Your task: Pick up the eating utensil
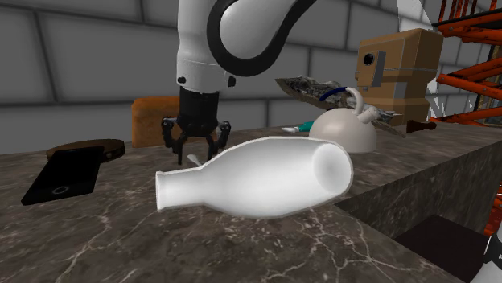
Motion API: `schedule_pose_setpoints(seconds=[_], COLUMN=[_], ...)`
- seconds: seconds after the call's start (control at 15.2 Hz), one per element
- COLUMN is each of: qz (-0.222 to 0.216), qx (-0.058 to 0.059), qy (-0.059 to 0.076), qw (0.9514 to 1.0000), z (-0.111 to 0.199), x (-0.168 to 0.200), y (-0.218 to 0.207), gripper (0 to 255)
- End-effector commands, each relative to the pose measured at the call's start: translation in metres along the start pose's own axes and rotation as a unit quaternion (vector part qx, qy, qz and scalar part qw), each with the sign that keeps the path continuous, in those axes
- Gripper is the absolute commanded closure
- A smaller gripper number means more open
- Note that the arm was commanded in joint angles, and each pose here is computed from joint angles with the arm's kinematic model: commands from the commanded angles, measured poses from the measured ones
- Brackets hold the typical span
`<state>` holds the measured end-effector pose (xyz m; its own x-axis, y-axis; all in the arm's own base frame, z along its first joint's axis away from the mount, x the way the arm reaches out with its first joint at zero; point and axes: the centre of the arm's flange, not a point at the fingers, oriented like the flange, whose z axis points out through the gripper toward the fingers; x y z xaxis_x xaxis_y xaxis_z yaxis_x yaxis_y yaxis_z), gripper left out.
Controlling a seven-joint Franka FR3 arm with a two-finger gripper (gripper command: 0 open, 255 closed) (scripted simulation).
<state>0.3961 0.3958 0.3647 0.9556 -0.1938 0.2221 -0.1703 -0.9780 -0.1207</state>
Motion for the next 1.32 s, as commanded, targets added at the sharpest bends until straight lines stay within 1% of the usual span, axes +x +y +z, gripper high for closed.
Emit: schedule_pose_setpoints(seconds=[0.0,0.53,1.25], qz=[0.0,0.0,0.0], qx=[0.0,0.0,0.0], qy=[0.0,0.0,0.0], qw=[1.0,1.0,1.0], z=[0.002,0.0,-0.056], x=[0.0,-0.001,0.012], y=[0.0,-0.001,-0.008], gripper=[255,255,255])
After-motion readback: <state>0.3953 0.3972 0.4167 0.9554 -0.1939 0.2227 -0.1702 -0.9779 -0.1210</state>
